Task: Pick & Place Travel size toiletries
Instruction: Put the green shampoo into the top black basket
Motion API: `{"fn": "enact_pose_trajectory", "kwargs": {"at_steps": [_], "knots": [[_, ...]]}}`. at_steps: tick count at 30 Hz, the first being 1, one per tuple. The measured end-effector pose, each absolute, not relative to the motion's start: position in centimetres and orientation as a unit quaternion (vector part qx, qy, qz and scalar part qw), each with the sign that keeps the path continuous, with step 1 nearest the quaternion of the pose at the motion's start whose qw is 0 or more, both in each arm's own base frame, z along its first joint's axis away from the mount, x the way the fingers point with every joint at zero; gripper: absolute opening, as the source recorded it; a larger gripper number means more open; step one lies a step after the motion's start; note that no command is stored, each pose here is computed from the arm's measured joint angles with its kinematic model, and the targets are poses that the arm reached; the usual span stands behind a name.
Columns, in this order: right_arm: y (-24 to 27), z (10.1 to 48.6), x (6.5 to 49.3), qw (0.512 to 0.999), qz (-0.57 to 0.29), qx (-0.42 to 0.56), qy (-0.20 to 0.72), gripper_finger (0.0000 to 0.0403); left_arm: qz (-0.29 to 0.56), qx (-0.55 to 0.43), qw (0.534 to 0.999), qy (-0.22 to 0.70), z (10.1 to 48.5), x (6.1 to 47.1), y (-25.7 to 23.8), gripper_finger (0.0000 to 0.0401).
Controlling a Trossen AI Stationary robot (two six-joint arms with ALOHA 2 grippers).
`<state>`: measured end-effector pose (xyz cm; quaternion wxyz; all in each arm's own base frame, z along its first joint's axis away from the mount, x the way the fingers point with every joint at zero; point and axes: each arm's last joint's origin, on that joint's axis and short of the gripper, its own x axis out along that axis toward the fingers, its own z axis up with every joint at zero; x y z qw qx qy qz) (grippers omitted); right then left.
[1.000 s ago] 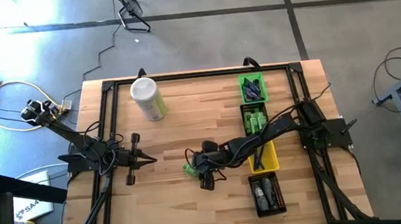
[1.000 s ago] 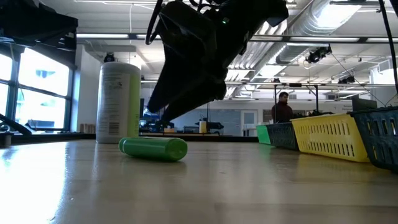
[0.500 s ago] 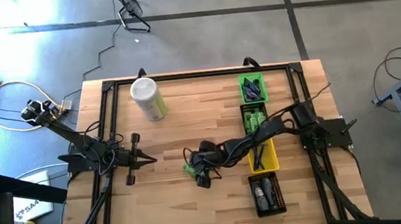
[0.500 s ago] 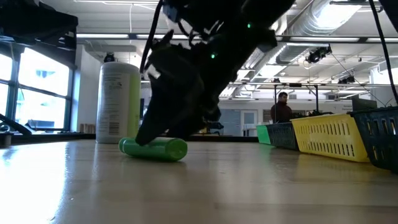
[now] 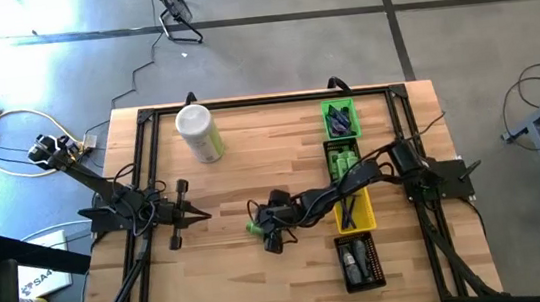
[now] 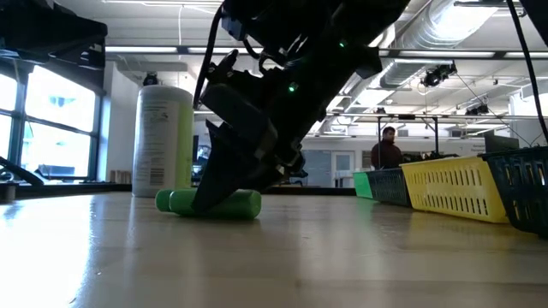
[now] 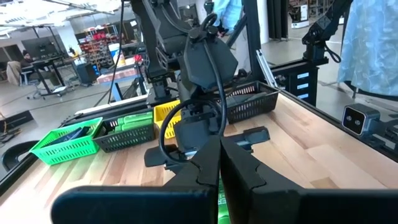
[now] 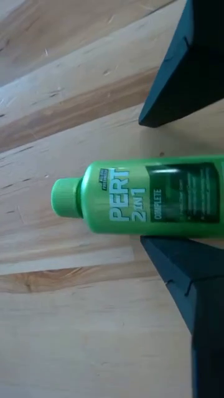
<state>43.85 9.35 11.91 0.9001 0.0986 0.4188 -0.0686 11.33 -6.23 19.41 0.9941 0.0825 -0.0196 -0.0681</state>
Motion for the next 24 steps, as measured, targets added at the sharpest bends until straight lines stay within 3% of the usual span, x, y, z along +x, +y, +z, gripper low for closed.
{"fn": "enact_pose_trajectory", "kwargs": {"at_steps": [20, 24], "knots": [[9.38, 11.95, 43.82, 0.9, -0.047, 0.084, 0.424, 0.0164, -0.068, 0.084, 0.994, -0.017, 19.34, 11.34, -6.23, 0.0007], [9.47, 12.29, 43.69, 0.9, -0.04, 0.085, 0.426, 0.0158, -0.068, 0.084, 0.994, -0.017, 19.34, 11.33, -6.23, 0.0007]]}}
